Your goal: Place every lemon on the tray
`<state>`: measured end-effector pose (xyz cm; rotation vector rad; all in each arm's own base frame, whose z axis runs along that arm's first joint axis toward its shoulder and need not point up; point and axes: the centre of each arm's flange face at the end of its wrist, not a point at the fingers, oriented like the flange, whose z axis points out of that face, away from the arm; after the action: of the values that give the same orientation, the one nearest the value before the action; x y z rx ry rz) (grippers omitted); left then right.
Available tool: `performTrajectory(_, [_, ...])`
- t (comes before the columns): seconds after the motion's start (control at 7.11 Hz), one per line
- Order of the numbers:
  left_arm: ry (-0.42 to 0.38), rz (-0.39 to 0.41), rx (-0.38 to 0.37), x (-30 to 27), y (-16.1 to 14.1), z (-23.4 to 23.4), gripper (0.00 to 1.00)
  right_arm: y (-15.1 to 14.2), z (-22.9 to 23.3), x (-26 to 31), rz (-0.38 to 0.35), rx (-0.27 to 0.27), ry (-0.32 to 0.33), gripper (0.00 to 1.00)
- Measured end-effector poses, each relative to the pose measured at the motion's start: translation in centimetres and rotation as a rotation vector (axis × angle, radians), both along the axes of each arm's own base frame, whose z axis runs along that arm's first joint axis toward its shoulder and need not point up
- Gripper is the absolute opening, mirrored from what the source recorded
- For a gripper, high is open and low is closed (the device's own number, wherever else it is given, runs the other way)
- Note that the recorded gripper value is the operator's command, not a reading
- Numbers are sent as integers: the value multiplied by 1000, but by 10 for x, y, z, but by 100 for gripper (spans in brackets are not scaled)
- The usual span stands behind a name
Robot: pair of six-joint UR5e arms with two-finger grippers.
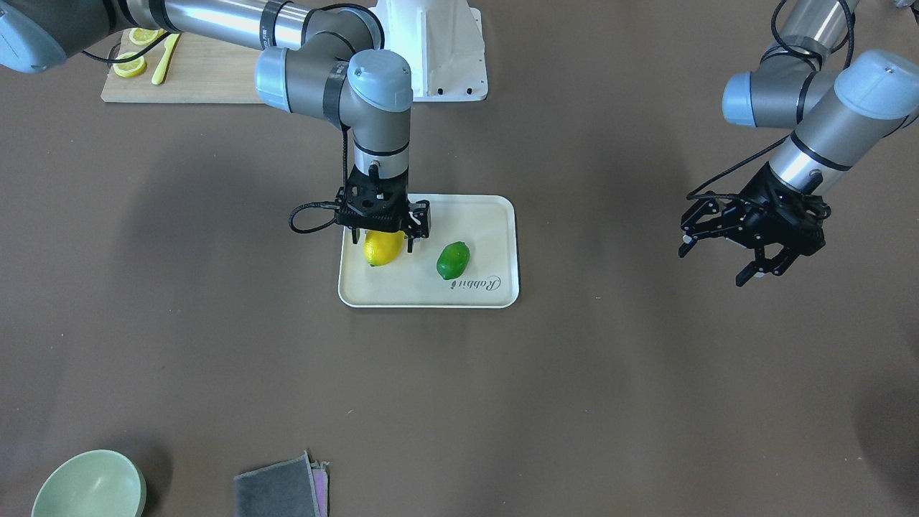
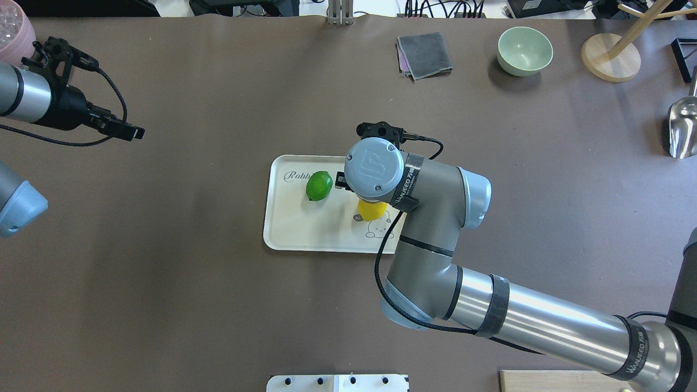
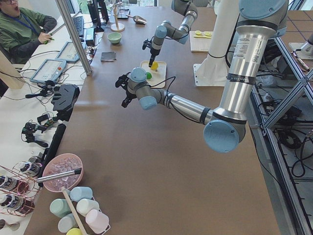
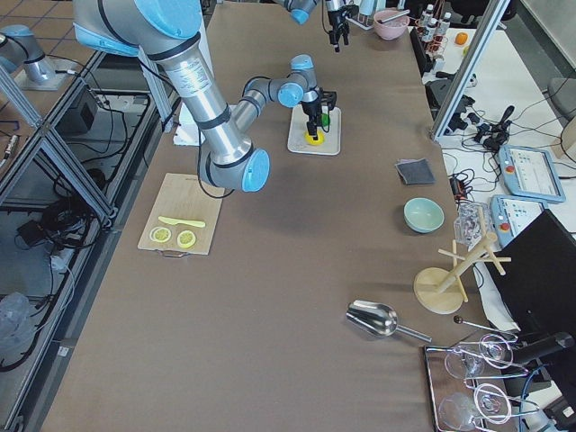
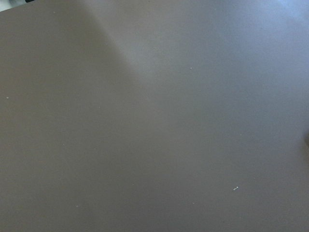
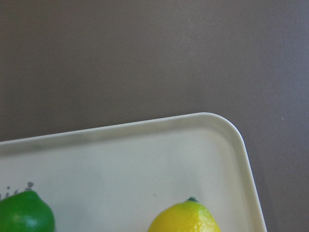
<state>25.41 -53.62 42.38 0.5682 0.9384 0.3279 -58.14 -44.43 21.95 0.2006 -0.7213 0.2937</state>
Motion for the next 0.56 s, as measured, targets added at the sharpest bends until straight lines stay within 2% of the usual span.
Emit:
performTrajectory(0.28, [-4, 0, -6, 1, 0, 2, 98, -20, -18, 48, -48, -1, 4, 100])
performTrajectory(0.42, [-15, -2, -28, -1, 1, 13, 98, -34, -15, 92, -95, 2, 33, 100])
performTrajectory(0.56, [-31, -9, -61, -9, 2, 28, 98, -49, 6, 145, -149, 19, 61, 100])
